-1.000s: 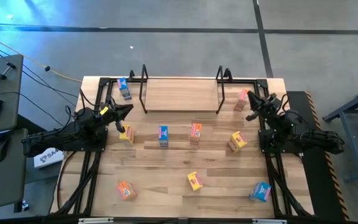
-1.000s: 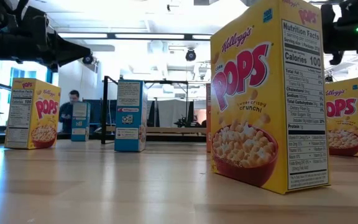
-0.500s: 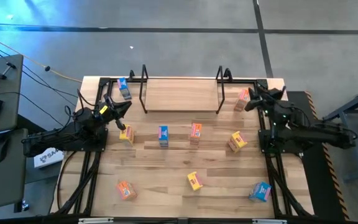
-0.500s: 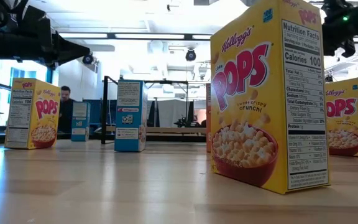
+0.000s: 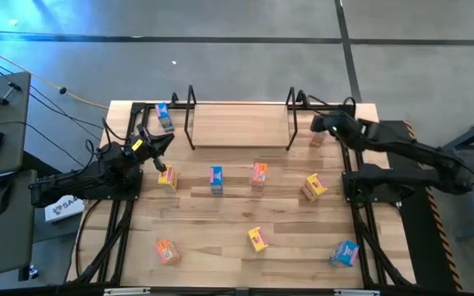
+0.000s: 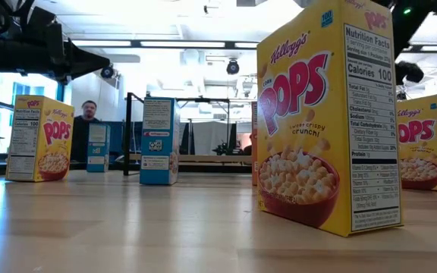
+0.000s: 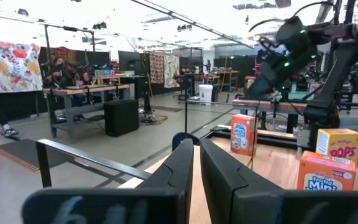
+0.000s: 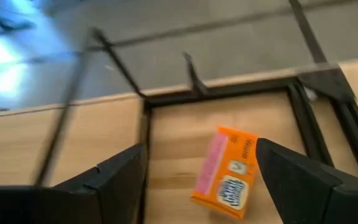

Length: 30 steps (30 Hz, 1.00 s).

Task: Stack cereal on shelf
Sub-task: Put the top orange cereal box on the shelf

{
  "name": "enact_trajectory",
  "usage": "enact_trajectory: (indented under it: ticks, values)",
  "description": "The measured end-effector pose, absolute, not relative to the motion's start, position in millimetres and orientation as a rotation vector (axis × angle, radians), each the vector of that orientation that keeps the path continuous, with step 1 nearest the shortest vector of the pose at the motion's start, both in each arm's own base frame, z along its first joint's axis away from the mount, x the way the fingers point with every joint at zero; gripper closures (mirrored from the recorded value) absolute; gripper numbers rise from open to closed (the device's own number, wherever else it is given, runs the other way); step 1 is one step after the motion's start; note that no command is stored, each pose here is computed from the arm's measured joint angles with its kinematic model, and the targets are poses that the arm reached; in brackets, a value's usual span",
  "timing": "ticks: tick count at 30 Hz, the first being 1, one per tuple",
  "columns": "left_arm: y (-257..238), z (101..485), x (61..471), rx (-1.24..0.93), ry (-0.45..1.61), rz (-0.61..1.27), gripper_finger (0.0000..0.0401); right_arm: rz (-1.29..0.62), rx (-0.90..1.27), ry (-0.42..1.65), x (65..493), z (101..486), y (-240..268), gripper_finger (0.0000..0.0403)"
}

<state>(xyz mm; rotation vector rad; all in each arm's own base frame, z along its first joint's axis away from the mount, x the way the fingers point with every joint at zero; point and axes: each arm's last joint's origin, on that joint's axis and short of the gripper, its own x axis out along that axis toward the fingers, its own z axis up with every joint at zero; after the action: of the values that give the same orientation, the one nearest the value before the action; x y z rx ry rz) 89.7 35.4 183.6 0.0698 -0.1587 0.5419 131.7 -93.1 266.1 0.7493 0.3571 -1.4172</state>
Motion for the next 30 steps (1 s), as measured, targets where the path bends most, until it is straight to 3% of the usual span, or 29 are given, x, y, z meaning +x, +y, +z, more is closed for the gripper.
enact_trajectory:
  ticks: [11, 24, 30]
  values:
    - [36.1, 183.2, 89.4, 0.093, -0.147, 0.569, 0.0380, -1.595, 0.958, 0.500, 140.9, 240.1, -137.7, 0.0107]
    - [36.7, 182.3, 89.1, 0.105, -0.132, 0.593, 0.0380, -1.612, 1.084, 0.597, 146.1, 217.6, -156.0, 0.0108]
    - [36.8, 180.2, 89.5, 0.097, -0.111, 0.592, 0.0380, -1.595, 1.125, 0.647, 148.9, 209.8, -159.1, 0.0148]
